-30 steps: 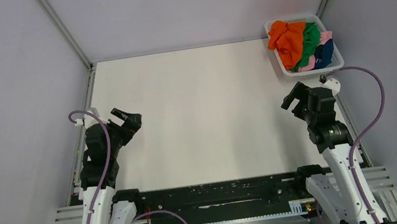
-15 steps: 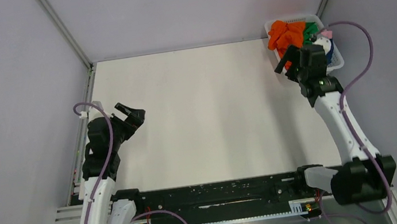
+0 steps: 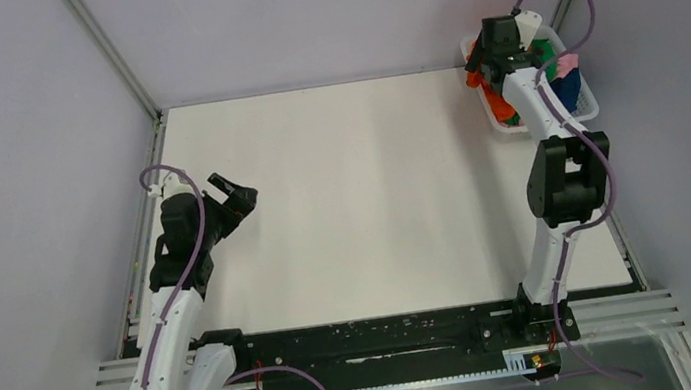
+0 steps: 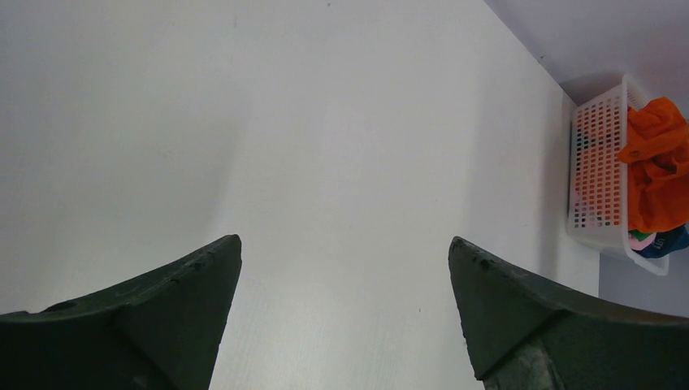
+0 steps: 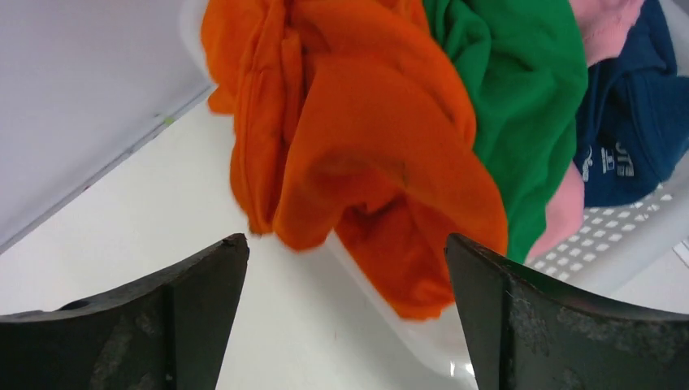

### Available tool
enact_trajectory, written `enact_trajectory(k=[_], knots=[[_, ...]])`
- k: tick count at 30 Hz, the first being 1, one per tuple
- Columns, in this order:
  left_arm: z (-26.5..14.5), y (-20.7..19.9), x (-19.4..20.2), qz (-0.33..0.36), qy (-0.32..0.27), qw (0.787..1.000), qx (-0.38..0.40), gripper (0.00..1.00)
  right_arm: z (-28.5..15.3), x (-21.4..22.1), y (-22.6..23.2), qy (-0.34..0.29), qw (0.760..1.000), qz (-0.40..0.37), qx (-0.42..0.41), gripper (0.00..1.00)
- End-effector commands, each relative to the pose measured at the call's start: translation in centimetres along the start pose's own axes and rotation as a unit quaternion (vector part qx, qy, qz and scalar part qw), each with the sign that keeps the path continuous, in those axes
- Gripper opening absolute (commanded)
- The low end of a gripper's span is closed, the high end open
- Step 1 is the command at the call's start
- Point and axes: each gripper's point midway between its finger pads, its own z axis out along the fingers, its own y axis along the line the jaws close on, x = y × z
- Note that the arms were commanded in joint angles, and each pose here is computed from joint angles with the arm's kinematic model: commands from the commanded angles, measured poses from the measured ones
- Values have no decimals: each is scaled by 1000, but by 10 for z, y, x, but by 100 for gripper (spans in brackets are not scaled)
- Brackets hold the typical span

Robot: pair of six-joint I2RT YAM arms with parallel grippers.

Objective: Fold and stack the t-shirts
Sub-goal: Grab crumpled tshirt from bin with the right arm

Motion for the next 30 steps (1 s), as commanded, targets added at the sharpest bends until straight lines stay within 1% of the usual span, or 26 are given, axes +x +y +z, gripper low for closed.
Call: enact_trajectory(k=[1, 5, 7, 8, 11, 14, 15, 19, 23, 25, 26, 28, 30], knots=[[5, -12, -14, 14, -21, 1000, 19, 99, 36, -20, -6, -42, 997, 12, 68, 100], [9, -11, -14, 15, -16, 1000, 15, 99, 70, -8, 10, -19, 998, 9, 60, 99], [10, -12, -13, 15, -14, 1000, 15, 99, 80, -8, 21, -12, 999, 8, 48, 92], [10, -12, -13, 15, -13, 1000, 15, 99, 84, -8, 24, -8, 999, 7, 43, 82], [8, -12, -13, 16, -15, 1000, 17, 99, 79, -25, 35, -16, 1000, 3, 26, 40], [5, -14, -14, 16, -16, 1000, 21, 99, 55, -60, 37, -50, 999, 3, 14, 8], [4, -14, -14, 16, -18, 999, 23, 99, 43, -74, 35, -64, 998, 8, 13, 0], [-3, -17, -13, 17, -23, 999, 33, 99, -17, -130, 29, -121, 992, 20, -8, 0], [-10, -21, -8, 9, -19, 998, 51, 99, -93, -175, 27, -164, 983, 42, -67, 0], [-14, -22, -5, 8, -21, 998, 59, 99, -134, -193, 32, -180, 975, 55, -118, 0], [-17, -23, -4, 8, -21, 998, 65, 99, -160, -204, 34, -191, 968, 63, -150, 0], [-23, -27, -3, 7, -22, 997, 79, 99, -201, -212, 45, -191, 954, 72, -220, 0], [-30, -32, -2, 8, -23, 995, 95, 99, -242, -211, 60, -175, 935, 74, -300, 0]])
